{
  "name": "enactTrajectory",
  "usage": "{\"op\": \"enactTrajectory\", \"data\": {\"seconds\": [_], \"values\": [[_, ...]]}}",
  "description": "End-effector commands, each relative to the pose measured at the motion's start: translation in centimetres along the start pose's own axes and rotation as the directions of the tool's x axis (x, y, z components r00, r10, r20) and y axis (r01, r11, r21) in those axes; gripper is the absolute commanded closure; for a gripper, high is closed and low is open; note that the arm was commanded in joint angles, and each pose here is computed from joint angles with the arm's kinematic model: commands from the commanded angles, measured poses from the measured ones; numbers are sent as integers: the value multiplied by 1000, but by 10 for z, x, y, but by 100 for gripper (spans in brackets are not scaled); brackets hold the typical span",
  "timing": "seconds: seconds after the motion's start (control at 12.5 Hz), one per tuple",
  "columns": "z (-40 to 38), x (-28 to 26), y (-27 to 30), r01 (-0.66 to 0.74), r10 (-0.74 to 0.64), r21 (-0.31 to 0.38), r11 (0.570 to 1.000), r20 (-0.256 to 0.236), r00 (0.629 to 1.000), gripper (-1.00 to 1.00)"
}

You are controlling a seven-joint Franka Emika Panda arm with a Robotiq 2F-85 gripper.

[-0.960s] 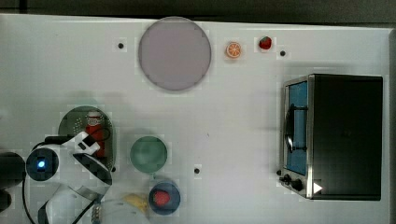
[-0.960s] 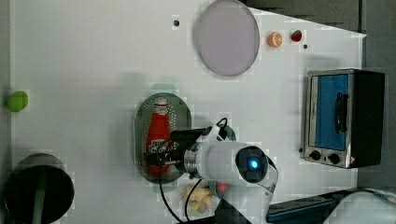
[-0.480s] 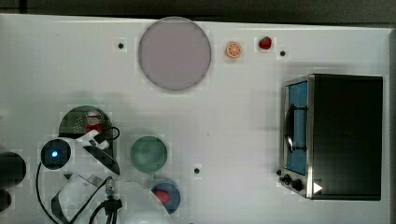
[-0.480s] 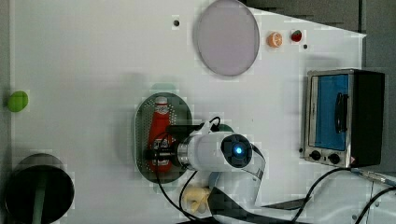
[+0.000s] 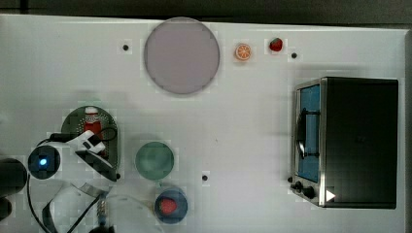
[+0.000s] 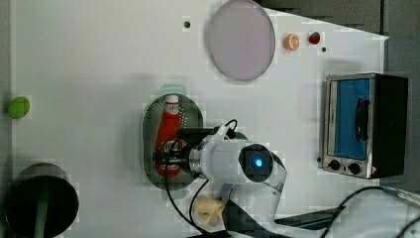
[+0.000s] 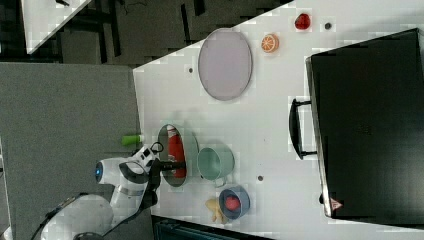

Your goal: Pick ketchup from strainer and place it on the table

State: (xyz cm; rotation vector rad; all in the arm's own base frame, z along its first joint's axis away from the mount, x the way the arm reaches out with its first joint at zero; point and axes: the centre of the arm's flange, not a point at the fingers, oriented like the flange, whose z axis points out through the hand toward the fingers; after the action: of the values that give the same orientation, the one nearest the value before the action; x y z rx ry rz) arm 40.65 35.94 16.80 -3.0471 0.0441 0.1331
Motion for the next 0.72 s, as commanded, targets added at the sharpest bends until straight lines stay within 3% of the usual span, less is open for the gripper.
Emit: {"op": "enactTrajectory", "data": {"seconds": [0.08, 0.24, 0.48, 0.72], "values": [[-69, 3, -25, -31, 31, -6, 999, -102, 994, -19], [-107, -5, -32, -101, 98, -28, 995, -90, 991, -19], [-166, 4, -36, -253, 254, 23, 967, -55, 966, -19], [-219, 35, -18, -322, 321, 8, 947, -66, 945, -19]]}}
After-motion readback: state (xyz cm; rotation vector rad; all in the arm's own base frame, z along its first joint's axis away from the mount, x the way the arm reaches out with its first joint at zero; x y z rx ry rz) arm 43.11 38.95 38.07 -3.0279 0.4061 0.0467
